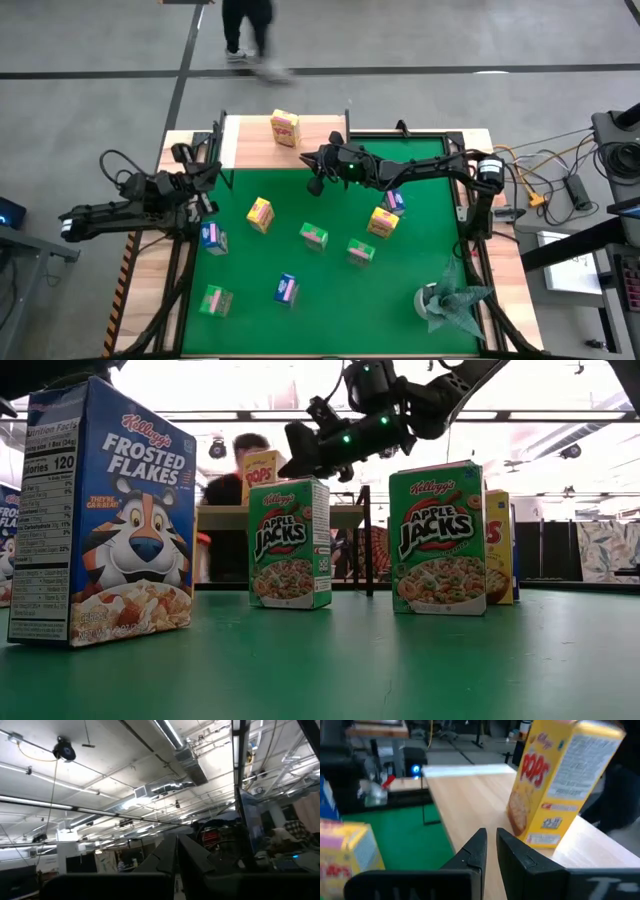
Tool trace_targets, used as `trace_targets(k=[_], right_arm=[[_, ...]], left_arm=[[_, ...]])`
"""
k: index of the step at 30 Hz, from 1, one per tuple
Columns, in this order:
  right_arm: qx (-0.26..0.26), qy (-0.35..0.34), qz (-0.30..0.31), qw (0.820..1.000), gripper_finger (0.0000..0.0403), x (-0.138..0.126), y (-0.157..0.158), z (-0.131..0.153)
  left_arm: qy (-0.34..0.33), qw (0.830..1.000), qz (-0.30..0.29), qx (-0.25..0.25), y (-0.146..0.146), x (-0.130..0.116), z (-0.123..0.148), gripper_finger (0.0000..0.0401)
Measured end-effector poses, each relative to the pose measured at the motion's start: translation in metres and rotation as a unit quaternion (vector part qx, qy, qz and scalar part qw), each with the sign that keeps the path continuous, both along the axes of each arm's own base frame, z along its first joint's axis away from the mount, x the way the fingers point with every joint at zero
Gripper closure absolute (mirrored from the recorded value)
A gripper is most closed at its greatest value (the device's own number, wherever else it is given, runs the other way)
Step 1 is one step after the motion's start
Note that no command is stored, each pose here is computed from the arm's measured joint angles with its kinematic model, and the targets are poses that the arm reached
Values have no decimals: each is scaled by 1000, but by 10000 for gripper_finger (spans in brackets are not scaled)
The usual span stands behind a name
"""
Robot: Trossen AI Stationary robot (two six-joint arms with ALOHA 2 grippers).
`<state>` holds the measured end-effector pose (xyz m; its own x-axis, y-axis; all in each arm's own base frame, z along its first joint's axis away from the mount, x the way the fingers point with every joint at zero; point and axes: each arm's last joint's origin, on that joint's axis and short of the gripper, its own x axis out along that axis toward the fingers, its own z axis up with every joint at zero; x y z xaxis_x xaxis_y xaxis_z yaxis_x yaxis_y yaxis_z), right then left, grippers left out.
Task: Stack cereal on shelf
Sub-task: Put the top yellow cereal box on the shelf
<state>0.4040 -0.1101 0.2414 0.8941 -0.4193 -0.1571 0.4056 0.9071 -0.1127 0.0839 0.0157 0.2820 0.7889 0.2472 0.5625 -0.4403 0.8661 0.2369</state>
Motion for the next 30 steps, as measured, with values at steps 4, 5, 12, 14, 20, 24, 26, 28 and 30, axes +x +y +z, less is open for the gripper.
trace_targets(k=[4, 5, 12, 14, 20, 24, 26, 28, 30], right_arm=[[52, 16, -33, 998, 378, 4, -8, 18], [65, 31, -37, 997, 380, 5, -11, 23], [84, 97, -42, 991, 394, 18, -16, 47], [82, 92, -41, 992, 394, 21, -17, 50], [78, 97, -47, 991, 394, 22, -29, 49], [61, 78, -37, 994, 394, 24, -29, 51], [51, 61, -26, 997, 394, 26, -28, 53], [45, 41, -16, 998, 394, 27, -28, 55], [40, 26, -13, 999, 394, 27, -29, 56]], left_arm=[[-3, 1000, 14, 10, 0, -1, 1, 401], [-3, 1000, 16, 12, 0, -1, 1, 401], [10, 999, 23, 20, 0, 0, 0, 401], [13, 999, 26, 23, 0, 0, -1, 401], [17, 999, 29, 27, 1, 1, -1, 401], [20, 998, 36, 37, 0, 1, -1, 401], [18, 998, 37, 38, 0, 0, -1, 401], [14, 998, 37, 39, 0, 0, 0, 401], [14, 998, 37, 39, 0, 0, 0, 401]])
